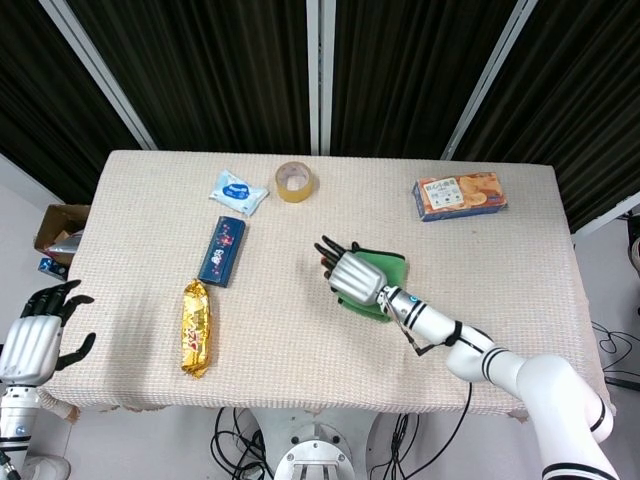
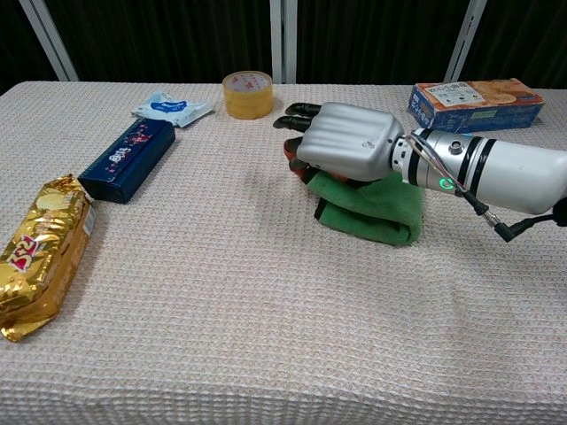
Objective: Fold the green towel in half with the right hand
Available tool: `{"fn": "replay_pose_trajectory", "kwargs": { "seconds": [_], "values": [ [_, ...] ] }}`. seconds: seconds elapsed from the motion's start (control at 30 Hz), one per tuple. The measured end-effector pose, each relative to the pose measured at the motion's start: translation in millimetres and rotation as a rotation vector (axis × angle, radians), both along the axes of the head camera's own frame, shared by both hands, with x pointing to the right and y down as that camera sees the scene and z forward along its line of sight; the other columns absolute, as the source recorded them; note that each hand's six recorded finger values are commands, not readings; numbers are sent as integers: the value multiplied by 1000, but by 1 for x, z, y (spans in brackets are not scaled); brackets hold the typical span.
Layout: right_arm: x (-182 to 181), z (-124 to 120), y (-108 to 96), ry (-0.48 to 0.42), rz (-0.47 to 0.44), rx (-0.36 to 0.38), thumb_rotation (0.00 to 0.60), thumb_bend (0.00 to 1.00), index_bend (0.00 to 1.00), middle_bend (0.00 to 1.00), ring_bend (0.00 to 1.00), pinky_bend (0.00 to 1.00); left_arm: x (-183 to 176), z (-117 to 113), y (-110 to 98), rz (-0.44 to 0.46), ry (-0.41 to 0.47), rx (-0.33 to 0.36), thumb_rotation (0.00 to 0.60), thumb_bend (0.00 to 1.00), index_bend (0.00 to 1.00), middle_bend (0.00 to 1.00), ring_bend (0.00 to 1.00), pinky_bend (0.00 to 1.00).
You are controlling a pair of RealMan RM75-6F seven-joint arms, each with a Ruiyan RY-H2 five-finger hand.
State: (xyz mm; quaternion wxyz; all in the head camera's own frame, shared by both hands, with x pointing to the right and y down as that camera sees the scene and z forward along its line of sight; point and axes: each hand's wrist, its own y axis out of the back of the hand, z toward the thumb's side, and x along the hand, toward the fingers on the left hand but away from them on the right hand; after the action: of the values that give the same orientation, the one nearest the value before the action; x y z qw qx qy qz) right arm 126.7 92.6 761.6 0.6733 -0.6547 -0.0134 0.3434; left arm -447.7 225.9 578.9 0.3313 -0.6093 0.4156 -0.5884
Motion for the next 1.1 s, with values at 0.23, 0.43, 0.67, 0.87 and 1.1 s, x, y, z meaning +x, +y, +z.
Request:
{"fn": "replay_pose_trajectory", "kwargs": {
  "seconds": [0.23, 0.43, 0.67, 0.87, 1.1],
  "values": [
    [-1, 2, 7, -16, 54, -17, 600, 4, 0, 73, 0, 0, 0, -1, 0, -1, 4, 12, 600, 296, 297, 135, 139, 135],
    [13, -25, -3, -94, 158, 16, 600, 0, 0, 24, 0, 0, 1, -6, -4, 11, 1, 33, 600, 296, 295, 135, 139, 135],
    [75, -80, -14, -198, 401, 35, 600, 135, 29, 171, 1, 88, -2, -10, -10, 15, -19, 53, 600, 297, 294, 136, 139, 134],
    [182, -139, 4, -254, 729, 15, 600, 224, 109, 188, 1, 101, 2, -6, -16, 38, -42, 56, 600, 296, 294, 135, 139, 135],
    [282, -182, 64, -336, 1035, -52, 600, 248, 111, 162, 0, 19, 12, -6, -20, 80, -59, 60, 600, 297, 294, 135, 139, 134]
  ]
}}
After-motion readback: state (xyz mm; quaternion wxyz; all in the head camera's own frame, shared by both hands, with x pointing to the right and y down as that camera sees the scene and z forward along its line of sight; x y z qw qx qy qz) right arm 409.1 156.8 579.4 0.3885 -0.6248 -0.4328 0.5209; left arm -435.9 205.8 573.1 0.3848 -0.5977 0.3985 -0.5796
